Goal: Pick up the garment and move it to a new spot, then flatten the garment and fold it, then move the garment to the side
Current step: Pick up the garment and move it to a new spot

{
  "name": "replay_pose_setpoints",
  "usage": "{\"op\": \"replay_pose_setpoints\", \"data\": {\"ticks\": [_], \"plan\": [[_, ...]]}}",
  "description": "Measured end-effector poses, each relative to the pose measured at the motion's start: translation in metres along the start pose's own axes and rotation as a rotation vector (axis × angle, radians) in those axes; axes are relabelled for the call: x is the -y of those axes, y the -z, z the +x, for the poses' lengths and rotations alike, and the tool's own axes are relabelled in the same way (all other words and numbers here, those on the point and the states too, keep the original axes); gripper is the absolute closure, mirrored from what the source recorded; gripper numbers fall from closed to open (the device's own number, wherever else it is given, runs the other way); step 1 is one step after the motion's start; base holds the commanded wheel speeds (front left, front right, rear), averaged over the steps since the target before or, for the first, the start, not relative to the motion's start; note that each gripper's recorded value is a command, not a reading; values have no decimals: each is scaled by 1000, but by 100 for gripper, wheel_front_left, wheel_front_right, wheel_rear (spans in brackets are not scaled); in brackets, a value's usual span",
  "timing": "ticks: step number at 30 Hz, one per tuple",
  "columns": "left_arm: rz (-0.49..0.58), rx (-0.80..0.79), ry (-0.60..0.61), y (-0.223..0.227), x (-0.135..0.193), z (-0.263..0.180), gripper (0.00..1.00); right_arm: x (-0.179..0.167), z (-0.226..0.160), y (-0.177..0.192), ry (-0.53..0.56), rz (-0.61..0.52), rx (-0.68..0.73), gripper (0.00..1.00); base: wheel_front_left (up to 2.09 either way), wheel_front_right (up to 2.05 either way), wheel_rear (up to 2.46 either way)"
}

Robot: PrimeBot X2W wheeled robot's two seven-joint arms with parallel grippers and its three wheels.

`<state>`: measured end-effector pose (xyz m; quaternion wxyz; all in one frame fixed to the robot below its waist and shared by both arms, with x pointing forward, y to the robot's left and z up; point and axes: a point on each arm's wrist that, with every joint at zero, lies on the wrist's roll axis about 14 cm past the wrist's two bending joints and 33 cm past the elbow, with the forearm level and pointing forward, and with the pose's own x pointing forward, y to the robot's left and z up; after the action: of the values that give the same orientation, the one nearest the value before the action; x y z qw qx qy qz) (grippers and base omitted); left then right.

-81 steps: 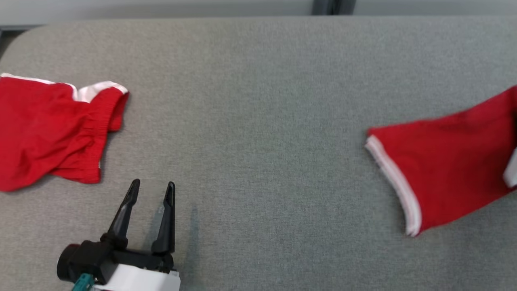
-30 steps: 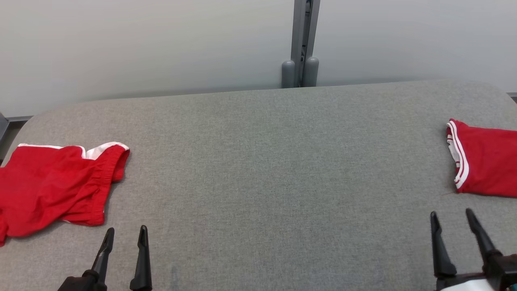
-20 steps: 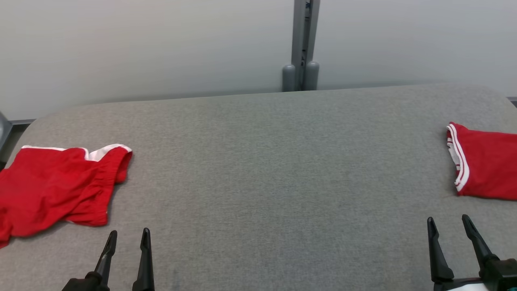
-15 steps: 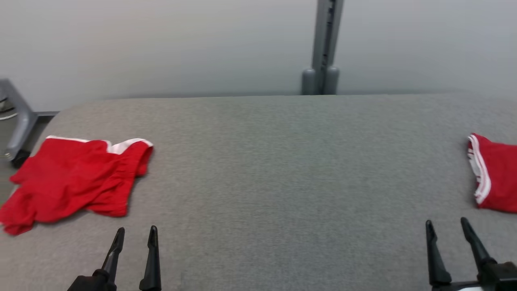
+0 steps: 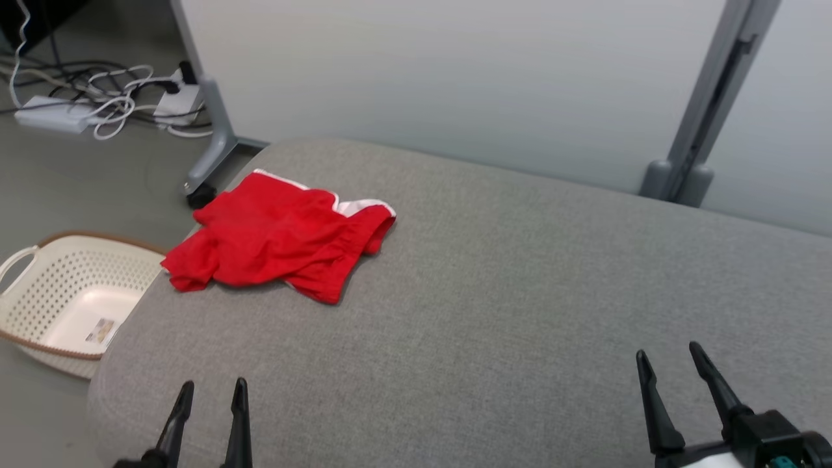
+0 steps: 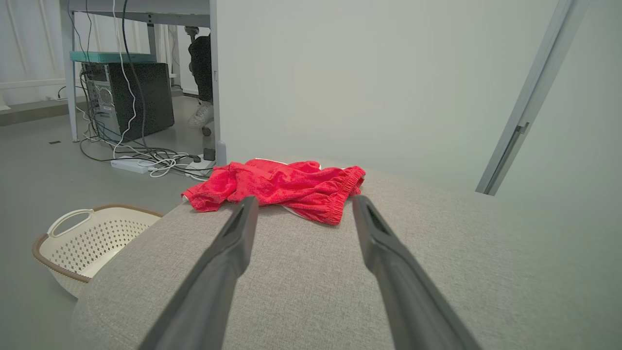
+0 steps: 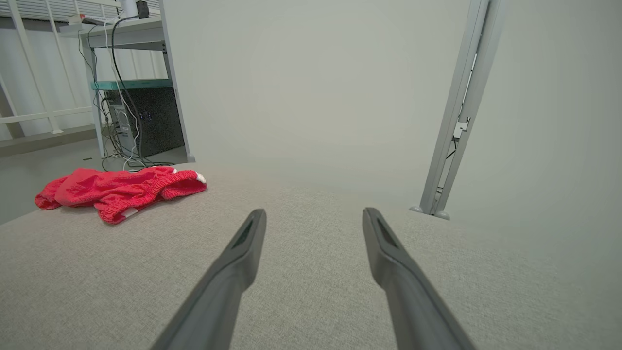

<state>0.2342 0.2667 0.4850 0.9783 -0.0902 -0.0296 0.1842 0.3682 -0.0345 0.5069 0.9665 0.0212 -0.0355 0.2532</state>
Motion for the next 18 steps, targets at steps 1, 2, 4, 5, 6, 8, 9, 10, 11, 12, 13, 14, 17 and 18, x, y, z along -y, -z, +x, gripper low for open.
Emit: {"op": "replay_pose_setpoints", "data": {"ticks": [1, 2, 4, 5, 6, 8, 9, 10, 11, 12, 13, 14, 17, 18], "plan": [[2, 4, -8, -2, -2, 2, 0, -1, 5, 0, -8, -1, 3, 0, 0, 0, 0], [2, 9, -7, -4, -2, 7, 0, -1, 10, 0, -15, -5, 3, 0, 0, 0, 0], [-4, 31, 1, -12, 1, 22, 0, 3, 19, 3, -21, -15, 1, 0, 0, 0, 0], [-8, 41, 3, -16, 2, 31, 0, 7, 24, 3, -25, -28, 4, 0, 0, 0, 0], [-18, 46, 7, -19, 4, 40, 0, 11, 31, 4, -28, -39, 8, 0, 0, 0, 0], [-20, 49, 15, -21, 8, 63, 0, 22, 45, 4, -29, -63, 20, 0, 0, 0, 0], [-33, 41, 17, -19, 10, 77, 0, 29, 53, 5, -27, -73, 26, 0, 0, 0, 0], [-35, 26, 24, -14, 13, 89, 0, 35, 59, 9, -25, -80, 25, 0, 0, 0, 0], [-27, 13, 31, -10, 16, 103, 0, 42, 64, 15, -19, -83, 19, 0, 0, 0, 0], [-34, 5, 35, -7, 19, 119, 0, 49, 68, 22, -9, -86, 8, 0, 0, 0, 0], [-40, -12, 38, -1, 21, 135, 0, 57, 72, 30, 2, -85, -4, 0, 0, 0, 0], [-26, -39, 43, 8, 23, 149, 0, 63, 75, 40, 8, -84, -19, 0, 0, 0, 0], [18, -170, 44, 48, 20, 180, 0, 72, 78, 70, 19, -63, -74, 0, 0, 0, 0], [32, -210, 42, 60, 19, 190, 0, 74, 78, 79, 21, -56, -89, 0, 0, 0, 0]]}}
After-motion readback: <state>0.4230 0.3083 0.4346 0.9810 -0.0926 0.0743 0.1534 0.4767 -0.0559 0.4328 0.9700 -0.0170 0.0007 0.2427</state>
